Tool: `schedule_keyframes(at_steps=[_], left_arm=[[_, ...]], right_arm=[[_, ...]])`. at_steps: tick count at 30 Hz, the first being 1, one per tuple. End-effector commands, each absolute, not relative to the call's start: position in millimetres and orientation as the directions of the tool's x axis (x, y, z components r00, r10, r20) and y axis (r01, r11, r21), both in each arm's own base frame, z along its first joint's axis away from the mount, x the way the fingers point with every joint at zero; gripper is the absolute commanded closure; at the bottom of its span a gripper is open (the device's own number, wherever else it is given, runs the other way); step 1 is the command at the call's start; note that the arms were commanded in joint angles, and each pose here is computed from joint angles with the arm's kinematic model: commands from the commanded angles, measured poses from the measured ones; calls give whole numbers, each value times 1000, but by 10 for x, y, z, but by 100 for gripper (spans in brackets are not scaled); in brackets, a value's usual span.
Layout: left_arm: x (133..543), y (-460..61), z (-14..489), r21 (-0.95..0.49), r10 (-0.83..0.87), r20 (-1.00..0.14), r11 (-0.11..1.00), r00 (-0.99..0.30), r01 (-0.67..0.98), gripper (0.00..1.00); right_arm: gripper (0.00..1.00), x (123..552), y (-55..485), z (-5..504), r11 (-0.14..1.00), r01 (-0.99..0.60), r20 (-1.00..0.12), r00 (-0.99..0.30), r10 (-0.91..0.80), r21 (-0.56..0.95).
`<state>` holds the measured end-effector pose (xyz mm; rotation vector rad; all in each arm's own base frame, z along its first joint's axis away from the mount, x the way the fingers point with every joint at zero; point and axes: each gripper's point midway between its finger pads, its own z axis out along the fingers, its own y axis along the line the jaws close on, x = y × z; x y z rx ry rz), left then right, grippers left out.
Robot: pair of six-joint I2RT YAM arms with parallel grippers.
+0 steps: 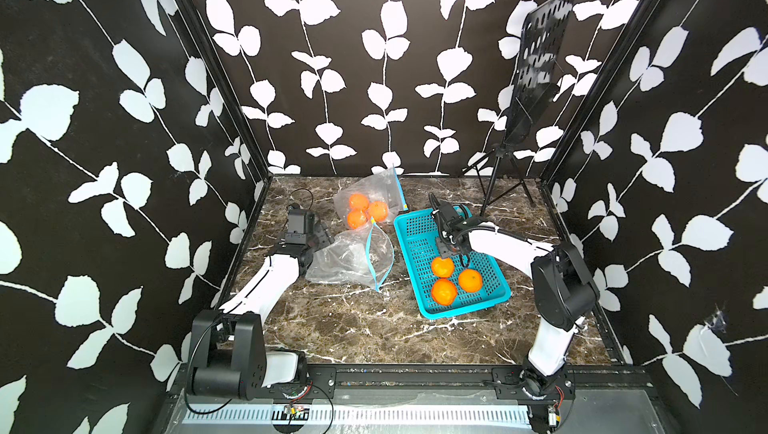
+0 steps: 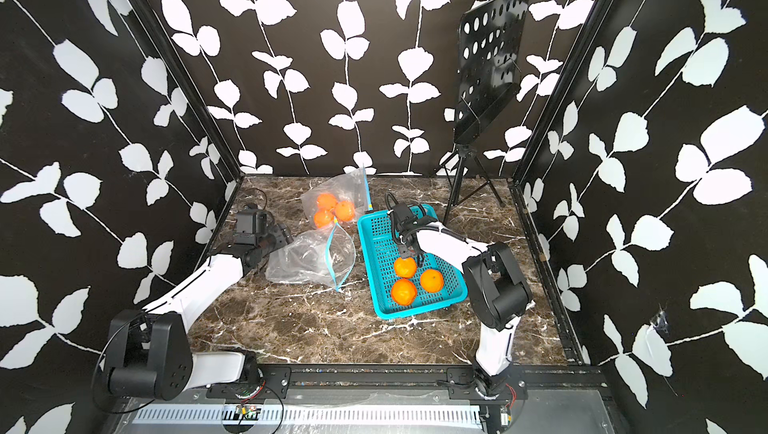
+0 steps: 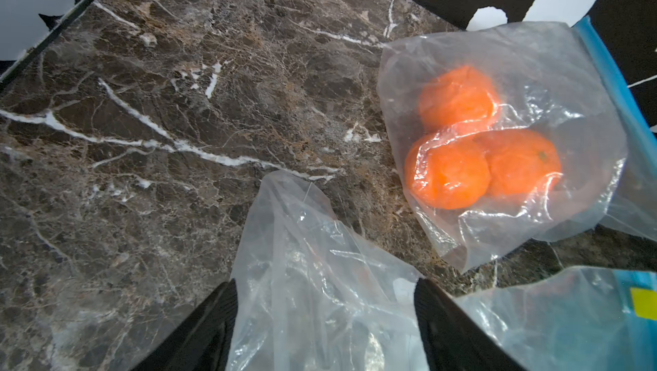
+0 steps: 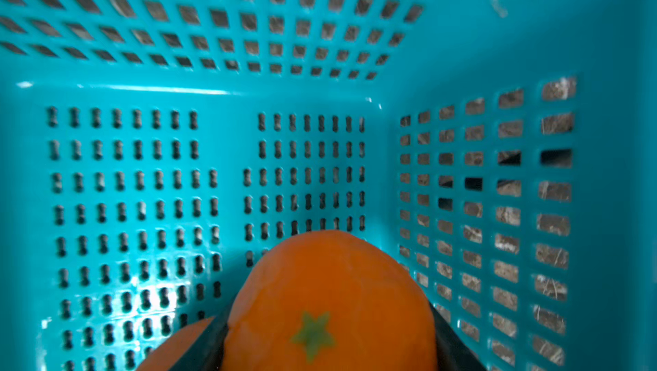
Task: Open the zip-top bag and take out the orange
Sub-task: Place the orange in the basket.
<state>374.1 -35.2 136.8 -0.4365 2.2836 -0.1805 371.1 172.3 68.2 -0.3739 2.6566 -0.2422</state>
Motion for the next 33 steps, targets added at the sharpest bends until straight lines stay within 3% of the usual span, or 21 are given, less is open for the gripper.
schedule_keyframes(at_steps=[1,6,12,13,17,20,26,33], left_arm=[[3737,-461,1499,-269,-343,-697,939,-629,-214,19],[3729,-605,1617,-250,-311,-714,950,-627,-186,19],[3704,-1033,1653,-289,-269,-717,954,-643,-78,19],[3697,-1124,1631,-305,-269,-709,950,-651,-60,19],[3622,-1563,1515,-264,-181,-726,964,-663,26,20],[3575,-1778,1299,-151,-72,-712,987,-699,53,22],[3595,-1762,793,39,71,-590,998,-804,59,29],[3371,-1630,480,130,112,-462,990,-880,58,29]], right_arm=[[42,3524,1585,638,953,-187,-368,-891,-266,-237],[39,3427,1605,473,965,-188,-342,-908,-241,-181],[15,3391,1662,629,977,-180,-408,-888,-212,-114],[1,3400,1671,702,977,-182,-434,-876,-211,-106],[1,3444,1726,1023,980,-191,-556,-809,-190,-58],[1,3480,1765,1225,977,-206,-610,-767,-199,-58],[1,3533,1943,1701,965,-261,-724,-667,-177,5],[1,3536,2037,2071,941,-339,-802,-570,-181,28]])
